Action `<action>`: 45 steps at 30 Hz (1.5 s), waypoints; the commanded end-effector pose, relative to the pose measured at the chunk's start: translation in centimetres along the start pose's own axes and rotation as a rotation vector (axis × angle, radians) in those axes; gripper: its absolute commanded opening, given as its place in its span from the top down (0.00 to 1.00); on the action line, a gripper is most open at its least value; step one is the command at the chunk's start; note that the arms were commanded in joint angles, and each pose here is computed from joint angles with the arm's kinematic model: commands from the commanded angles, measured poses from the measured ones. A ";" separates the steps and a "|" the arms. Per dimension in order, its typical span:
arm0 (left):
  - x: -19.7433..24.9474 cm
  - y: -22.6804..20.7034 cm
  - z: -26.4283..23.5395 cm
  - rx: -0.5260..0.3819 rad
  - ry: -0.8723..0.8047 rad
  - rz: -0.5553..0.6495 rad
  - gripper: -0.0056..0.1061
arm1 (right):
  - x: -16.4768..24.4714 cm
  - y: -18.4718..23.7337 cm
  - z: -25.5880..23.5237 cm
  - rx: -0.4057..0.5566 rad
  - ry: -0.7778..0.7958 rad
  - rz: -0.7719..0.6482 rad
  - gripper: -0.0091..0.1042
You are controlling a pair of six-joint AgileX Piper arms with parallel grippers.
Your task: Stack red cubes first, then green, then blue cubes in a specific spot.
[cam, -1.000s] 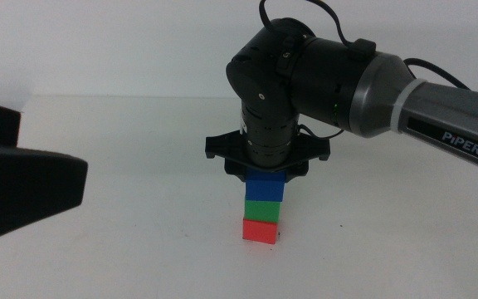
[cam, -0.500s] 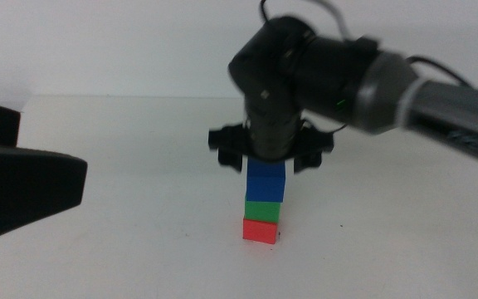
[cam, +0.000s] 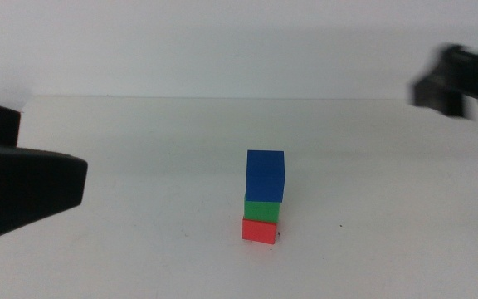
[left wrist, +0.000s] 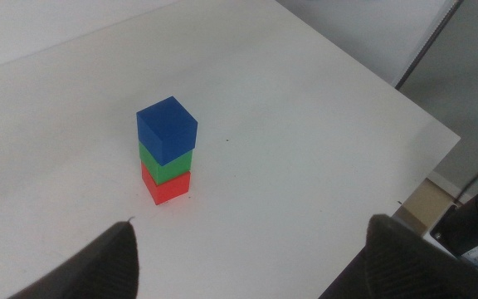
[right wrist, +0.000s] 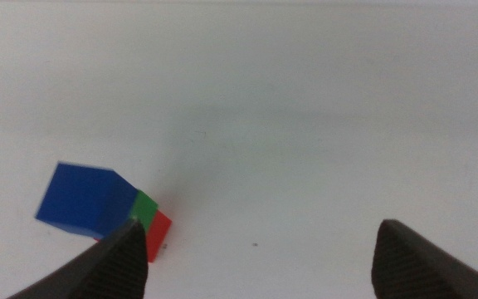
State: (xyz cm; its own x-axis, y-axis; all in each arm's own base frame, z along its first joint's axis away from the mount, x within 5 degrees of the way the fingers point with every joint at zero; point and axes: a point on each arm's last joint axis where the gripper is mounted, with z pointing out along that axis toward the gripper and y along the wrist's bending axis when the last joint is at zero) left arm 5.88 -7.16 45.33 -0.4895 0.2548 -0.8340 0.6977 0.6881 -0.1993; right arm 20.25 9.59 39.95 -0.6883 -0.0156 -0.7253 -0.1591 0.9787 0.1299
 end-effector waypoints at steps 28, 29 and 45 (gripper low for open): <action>0.3 0.9 0.4 -0.080 -0.056 0.033 0.11 | 5.1 -7.1 -4.7 0.067 -0.256 0.046 0.10; 0.5 1.4 0.5 -0.116 -0.105 0.046 0.11 | 5.1 -7.1 -4.7 0.067 -0.256 0.046 0.10; 18.2 7.4 5.8 -0.576 -0.447 -0.198 0.11 | 14.0 -8.7 -2.9 0.077 -0.930 0.101 0.10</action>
State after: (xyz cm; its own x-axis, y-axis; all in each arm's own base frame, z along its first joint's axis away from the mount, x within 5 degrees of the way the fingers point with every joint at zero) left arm 5.45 -1.54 26.87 -0.2587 -0.0976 -0.9610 0.2079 0.9659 -0.1540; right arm 11.01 0.63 31.12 0.0533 0.1853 -0.9812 -0.0654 0.9812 0.1818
